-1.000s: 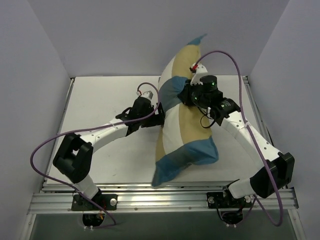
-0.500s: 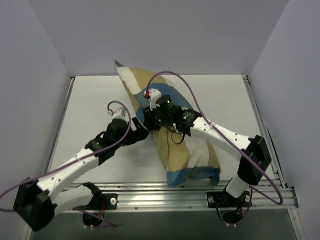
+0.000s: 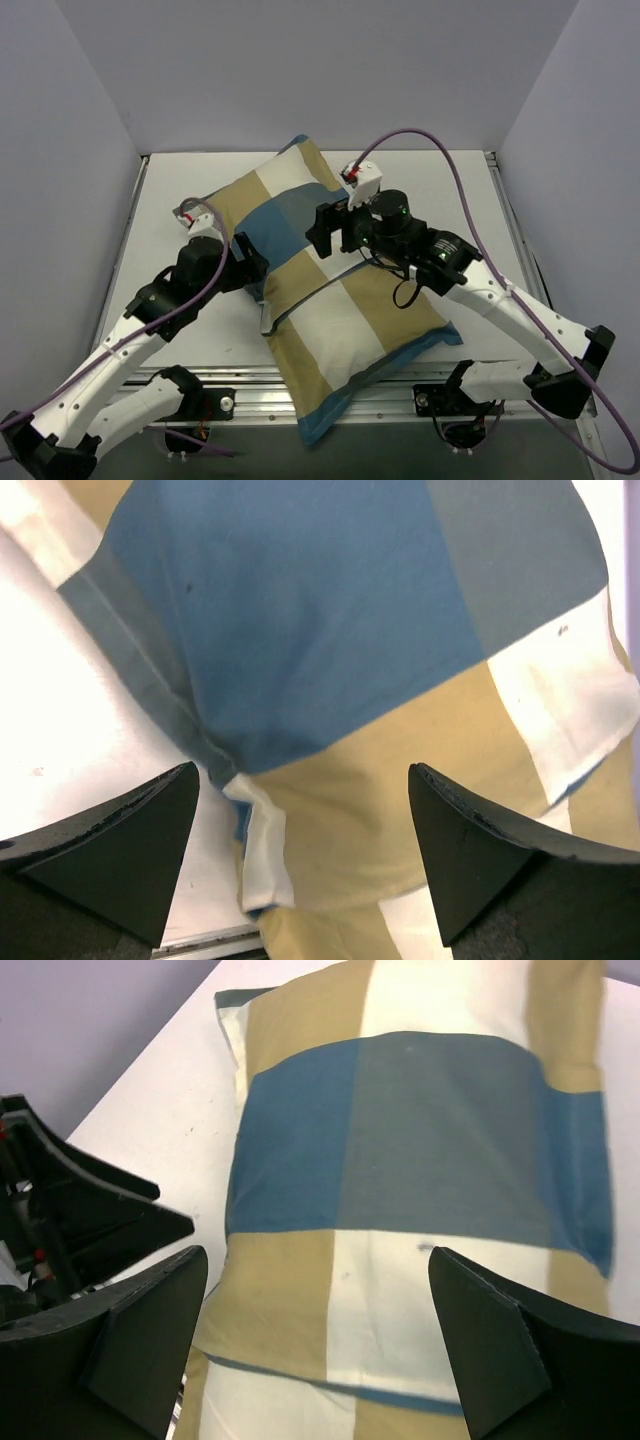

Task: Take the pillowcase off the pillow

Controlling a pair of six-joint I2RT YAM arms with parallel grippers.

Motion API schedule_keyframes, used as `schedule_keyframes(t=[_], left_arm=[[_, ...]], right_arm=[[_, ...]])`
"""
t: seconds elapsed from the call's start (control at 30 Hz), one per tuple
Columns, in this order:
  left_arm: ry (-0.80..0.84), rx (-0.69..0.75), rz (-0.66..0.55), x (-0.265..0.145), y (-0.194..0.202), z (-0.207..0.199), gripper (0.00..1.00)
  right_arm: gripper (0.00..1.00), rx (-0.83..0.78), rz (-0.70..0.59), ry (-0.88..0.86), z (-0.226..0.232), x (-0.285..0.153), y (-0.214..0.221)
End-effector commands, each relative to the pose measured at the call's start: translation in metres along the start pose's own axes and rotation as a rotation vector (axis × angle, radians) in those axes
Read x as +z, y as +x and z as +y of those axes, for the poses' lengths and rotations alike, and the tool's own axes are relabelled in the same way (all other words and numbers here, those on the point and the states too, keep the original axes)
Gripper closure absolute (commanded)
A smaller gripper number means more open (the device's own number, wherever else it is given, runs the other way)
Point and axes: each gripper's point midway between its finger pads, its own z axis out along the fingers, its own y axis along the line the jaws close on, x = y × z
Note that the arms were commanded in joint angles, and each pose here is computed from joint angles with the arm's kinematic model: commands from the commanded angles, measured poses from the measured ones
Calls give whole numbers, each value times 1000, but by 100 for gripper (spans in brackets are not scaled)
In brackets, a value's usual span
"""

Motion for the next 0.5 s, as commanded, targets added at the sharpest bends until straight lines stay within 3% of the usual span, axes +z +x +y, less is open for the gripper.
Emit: schedule_keyframes(t=[0.0, 0.1, 0.2, 0.27, 0.47], left_arm=[[14, 115, -10, 18, -31, -22, 6], [62, 179, -2, 38, -53, -40, 6], [45, 205, -5, 83, -85, -49, 6], [69, 245, -85, 95, -125, -66, 6], [-8, 327, -107, 170, -181, -66, 6]], right_arm=[[12, 63, 65, 178, -38, -22, 34], [12, 91, 146, 242, -54, -32, 73], [13, 153, 165, 230, -55, -51, 92], [13, 193, 233, 238, -56, -59, 118], [14, 268, 342, 210, -49, -84, 153]])
